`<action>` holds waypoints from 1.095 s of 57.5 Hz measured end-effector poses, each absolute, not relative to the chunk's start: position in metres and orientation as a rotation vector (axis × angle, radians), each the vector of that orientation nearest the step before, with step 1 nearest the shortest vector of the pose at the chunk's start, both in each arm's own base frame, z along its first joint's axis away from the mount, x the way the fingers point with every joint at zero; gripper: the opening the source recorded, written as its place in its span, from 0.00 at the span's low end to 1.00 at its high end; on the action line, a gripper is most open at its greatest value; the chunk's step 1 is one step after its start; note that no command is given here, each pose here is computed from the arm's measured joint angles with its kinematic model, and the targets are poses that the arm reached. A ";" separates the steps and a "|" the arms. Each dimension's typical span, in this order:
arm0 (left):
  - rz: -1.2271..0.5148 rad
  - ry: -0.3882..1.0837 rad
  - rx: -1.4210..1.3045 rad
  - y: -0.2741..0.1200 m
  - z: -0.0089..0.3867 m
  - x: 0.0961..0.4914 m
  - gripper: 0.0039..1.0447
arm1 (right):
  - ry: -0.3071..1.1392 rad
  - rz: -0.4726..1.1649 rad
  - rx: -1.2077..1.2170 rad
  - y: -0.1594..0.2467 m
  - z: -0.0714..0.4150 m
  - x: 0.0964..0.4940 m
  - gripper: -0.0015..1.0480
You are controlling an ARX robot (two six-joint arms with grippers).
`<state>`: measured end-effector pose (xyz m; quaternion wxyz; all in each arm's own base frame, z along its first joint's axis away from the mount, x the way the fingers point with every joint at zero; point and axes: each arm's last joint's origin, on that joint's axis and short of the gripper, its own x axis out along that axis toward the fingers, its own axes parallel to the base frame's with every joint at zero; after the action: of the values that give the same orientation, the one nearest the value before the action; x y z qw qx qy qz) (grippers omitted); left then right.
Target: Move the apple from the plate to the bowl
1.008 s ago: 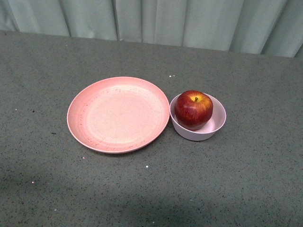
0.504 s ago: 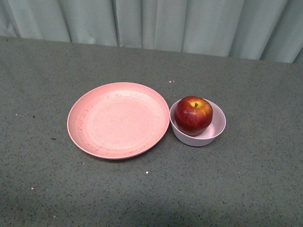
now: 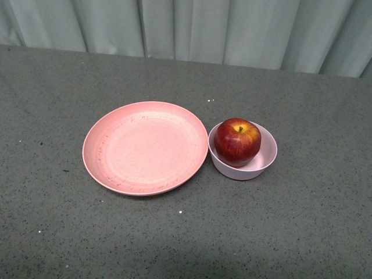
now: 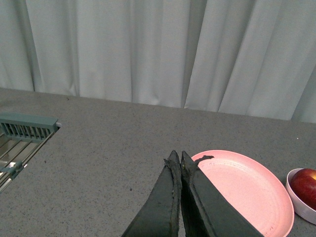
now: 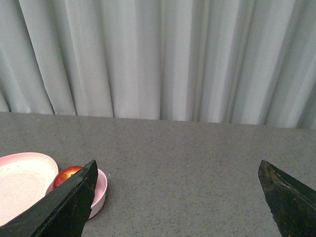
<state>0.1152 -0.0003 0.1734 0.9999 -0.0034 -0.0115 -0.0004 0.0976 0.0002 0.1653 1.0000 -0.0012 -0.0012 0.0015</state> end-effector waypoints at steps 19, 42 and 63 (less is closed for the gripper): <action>-0.001 -0.023 -0.007 0.000 0.173 0.108 0.03 | -0.002 0.003 -0.003 0.000 0.165 0.098 0.91; -0.002 -0.016 -0.005 0.000 0.170 0.097 0.07 | -0.002 0.003 -0.002 0.000 0.165 0.098 0.91; -0.002 -0.017 -0.005 0.000 0.170 0.097 0.75 | -0.002 0.003 -0.003 0.000 0.165 0.098 0.91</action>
<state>0.0968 -0.0002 0.1699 1.0000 -0.0024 -0.0083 -0.0012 0.0976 0.0002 0.1653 1.0000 -0.0014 -0.0012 0.0015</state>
